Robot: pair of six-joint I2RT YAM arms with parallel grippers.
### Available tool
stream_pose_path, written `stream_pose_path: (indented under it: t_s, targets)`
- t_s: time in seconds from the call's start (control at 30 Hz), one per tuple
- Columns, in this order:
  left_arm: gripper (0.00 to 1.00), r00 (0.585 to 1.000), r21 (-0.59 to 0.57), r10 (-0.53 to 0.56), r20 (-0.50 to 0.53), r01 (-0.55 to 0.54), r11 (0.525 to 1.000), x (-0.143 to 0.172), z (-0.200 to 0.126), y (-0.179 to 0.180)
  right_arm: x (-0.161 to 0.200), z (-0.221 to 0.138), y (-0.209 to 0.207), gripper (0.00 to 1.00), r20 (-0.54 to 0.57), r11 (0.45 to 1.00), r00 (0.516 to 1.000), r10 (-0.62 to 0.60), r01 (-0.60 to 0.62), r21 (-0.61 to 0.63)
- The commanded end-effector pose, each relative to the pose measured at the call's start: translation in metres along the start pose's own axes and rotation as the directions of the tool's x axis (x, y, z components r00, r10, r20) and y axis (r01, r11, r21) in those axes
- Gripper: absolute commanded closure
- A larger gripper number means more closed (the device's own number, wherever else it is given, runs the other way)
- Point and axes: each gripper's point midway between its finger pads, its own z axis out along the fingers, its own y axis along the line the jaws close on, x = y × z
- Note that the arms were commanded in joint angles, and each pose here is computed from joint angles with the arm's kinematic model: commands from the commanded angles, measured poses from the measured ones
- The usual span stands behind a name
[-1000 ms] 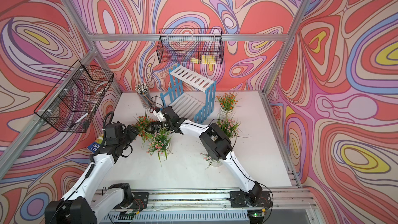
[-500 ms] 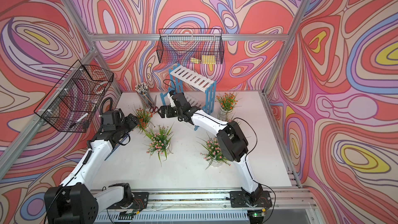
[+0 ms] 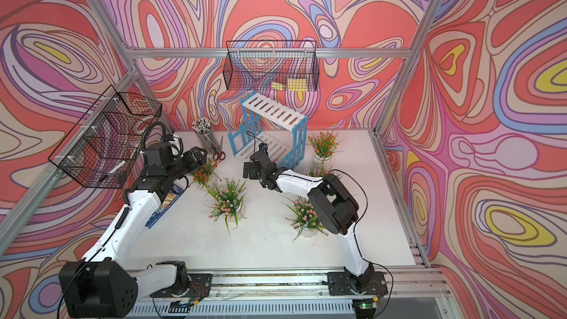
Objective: Place the baby's breath potted plants on the rack by color
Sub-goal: Move the rack to the center of the board.
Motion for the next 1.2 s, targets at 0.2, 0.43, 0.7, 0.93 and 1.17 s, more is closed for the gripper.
stream_pose_path:
  t_s: [0.2,0.43,0.7,0.93,1.17]
  targets:
    - [0.16,1.000,0.057,0.019,-0.001,-0.019,0.998,0.000,0.020,-0.010,-0.038,-0.023,-0.017,0.02,0.280,0.984,0.959,0.030,-0.078,0.159]
    - [0.16,1.000,0.064,0.027,0.010,-0.028,0.998,-0.003,0.024,-0.011,-0.040,-0.028,-0.020,0.02,0.300,0.976,0.953,-0.045,-0.021,0.215]
    - [0.16,0.998,0.085,0.056,-0.008,-0.056,0.995,-0.005,0.037,-0.015,-0.034,-0.051,-0.036,0.02,0.309,0.943,0.947,-0.095,-0.014,0.333]
    - [0.16,0.984,0.258,0.175,-0.036,-0.160,0.953,-0.006,0.060,-0.048,-0.028,-0.059,-0.036,0.02,0.294,0.944,0.950,-0.110,0.007,0.331]
    - [0.14,0.928,0.339,0.355,-0.113,-0.300,0.892,0.003,0.099,-0.057,-0.037,-0.079,0.003,0.02,0.266,0.990,0.959,-0.098,0.067,0.125]
